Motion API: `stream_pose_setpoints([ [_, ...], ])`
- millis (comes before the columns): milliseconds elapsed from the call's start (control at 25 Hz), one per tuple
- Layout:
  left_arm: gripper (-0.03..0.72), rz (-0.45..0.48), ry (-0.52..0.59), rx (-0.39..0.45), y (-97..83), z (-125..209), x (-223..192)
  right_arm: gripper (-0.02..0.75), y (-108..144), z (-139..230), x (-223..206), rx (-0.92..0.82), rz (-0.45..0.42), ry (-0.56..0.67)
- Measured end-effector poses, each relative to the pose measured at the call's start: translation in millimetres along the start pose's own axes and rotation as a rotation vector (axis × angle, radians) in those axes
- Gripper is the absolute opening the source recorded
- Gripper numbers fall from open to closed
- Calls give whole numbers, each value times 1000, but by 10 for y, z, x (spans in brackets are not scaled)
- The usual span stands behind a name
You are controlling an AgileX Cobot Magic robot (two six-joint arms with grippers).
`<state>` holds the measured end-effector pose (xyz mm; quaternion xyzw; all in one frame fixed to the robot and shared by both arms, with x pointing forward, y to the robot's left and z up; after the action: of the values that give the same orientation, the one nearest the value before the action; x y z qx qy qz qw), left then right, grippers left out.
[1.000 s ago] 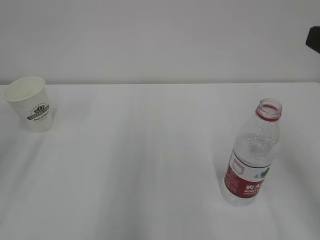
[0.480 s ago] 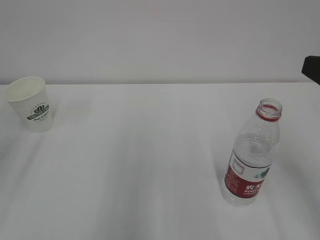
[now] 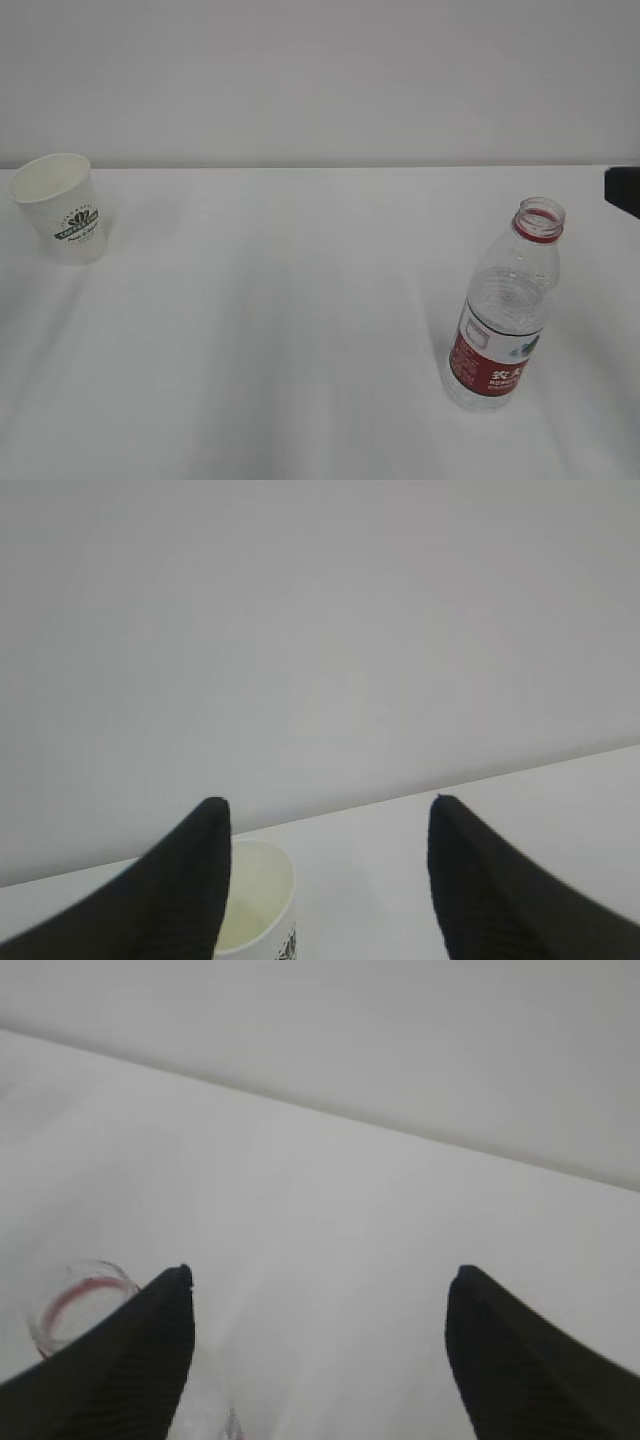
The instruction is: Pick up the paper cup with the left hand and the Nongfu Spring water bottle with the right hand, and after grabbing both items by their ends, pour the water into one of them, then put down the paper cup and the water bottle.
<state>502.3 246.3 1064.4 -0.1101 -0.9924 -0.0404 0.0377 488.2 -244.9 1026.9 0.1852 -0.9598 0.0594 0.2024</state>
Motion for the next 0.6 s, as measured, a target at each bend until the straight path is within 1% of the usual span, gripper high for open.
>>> stream_pose_setpoints([
  [80, 453, 0, 0, 0, 0, 0, 0, 587, -25, 55, 14, 35, 36, 45],
  [240, 453, 0, 0, 0, 0, 0, 0, 587, -77, 109, 50, 58, 111, 85],
  [360, 453, 0, 0, 0, 0, 0, 0, 587, -130, 45, 65, 45, 176, 39],
  [400, 453, 0, 2, 0, 0, 3, 0, 587, -152, 13, 71, 12, 196, 5],
  [520, 453, 0, 2, 0, 0, 3, 0, 587, -174, -12, 65, -61, 217, -65],
  [600, 453, 0, 2, 0, 0, 3, 0, 587, -171, -13, 60, -83, 217, -83],
])
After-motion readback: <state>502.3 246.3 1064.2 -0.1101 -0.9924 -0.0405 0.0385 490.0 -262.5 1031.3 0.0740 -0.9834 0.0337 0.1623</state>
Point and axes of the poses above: a point on each arm's last joint axis where the gripper is mounted, x pointing back along that axis away from the gripper, y along the wrist's bending axis when the last joint is at zero, z = x × y, the point moved 8 cm from there along -x, pointing out along that axis toward the gripper, and after that the axes turned 1 degree about -x, right-handed, at the moved point
